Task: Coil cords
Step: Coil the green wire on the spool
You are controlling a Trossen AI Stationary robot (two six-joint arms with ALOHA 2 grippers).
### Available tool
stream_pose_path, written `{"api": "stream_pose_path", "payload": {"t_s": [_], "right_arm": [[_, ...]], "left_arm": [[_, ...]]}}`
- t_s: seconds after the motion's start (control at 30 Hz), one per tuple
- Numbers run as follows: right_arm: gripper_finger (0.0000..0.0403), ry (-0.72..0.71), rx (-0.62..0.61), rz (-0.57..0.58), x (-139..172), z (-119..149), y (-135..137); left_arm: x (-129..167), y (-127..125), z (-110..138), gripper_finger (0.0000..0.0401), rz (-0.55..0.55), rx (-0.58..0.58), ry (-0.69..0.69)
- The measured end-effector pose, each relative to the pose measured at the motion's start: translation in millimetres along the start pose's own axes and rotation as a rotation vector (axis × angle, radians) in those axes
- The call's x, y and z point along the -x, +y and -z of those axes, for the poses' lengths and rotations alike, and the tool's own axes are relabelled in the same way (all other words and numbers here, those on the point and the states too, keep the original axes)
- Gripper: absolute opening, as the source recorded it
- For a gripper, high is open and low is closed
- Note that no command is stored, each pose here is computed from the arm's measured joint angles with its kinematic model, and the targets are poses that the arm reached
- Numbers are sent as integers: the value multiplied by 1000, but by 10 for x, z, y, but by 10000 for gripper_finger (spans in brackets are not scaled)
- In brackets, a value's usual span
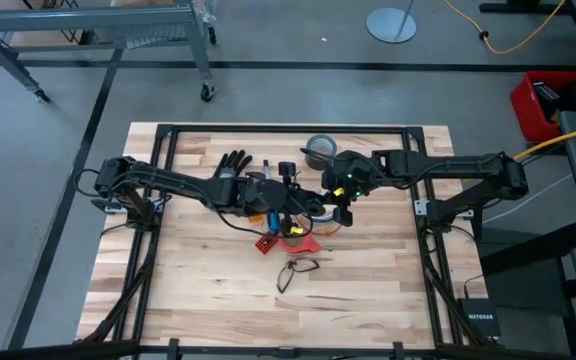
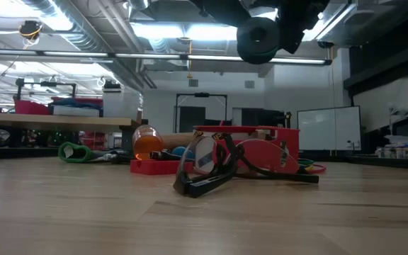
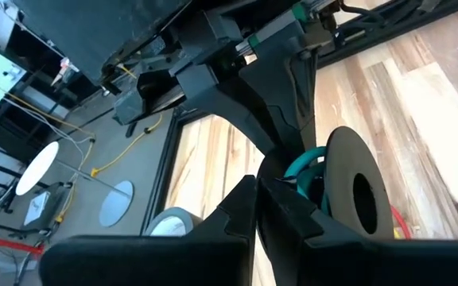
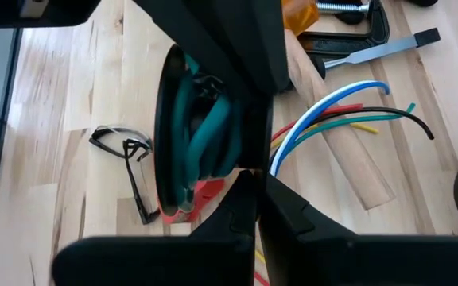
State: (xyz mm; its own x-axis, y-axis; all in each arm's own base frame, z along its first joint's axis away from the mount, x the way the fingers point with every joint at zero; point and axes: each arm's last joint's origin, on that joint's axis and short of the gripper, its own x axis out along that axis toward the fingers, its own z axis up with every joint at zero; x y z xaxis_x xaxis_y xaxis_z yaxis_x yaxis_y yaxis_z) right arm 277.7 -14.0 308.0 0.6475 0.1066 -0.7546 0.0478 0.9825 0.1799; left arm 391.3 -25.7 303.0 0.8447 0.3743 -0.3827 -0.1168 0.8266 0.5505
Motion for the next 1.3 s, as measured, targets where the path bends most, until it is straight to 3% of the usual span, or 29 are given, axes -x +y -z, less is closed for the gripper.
{"api": "stream_pose_path", "payload": {"t_s": [0.33,0.57,0.9,1.3], "right_arm": [[5,-1,3,-1,1,-2,1],[5,2,20,-17,1,0,5],[5,9,117,-23,1,8,8],[5,10,141,-31,0,9,13]], "left_arm": [[-1,2,3,54,0,-3,3],[-2,2,7,63,1,-4,5],[4,-46,97,40,64,46,87],[5,-66,100,6,171,30,57]]}}
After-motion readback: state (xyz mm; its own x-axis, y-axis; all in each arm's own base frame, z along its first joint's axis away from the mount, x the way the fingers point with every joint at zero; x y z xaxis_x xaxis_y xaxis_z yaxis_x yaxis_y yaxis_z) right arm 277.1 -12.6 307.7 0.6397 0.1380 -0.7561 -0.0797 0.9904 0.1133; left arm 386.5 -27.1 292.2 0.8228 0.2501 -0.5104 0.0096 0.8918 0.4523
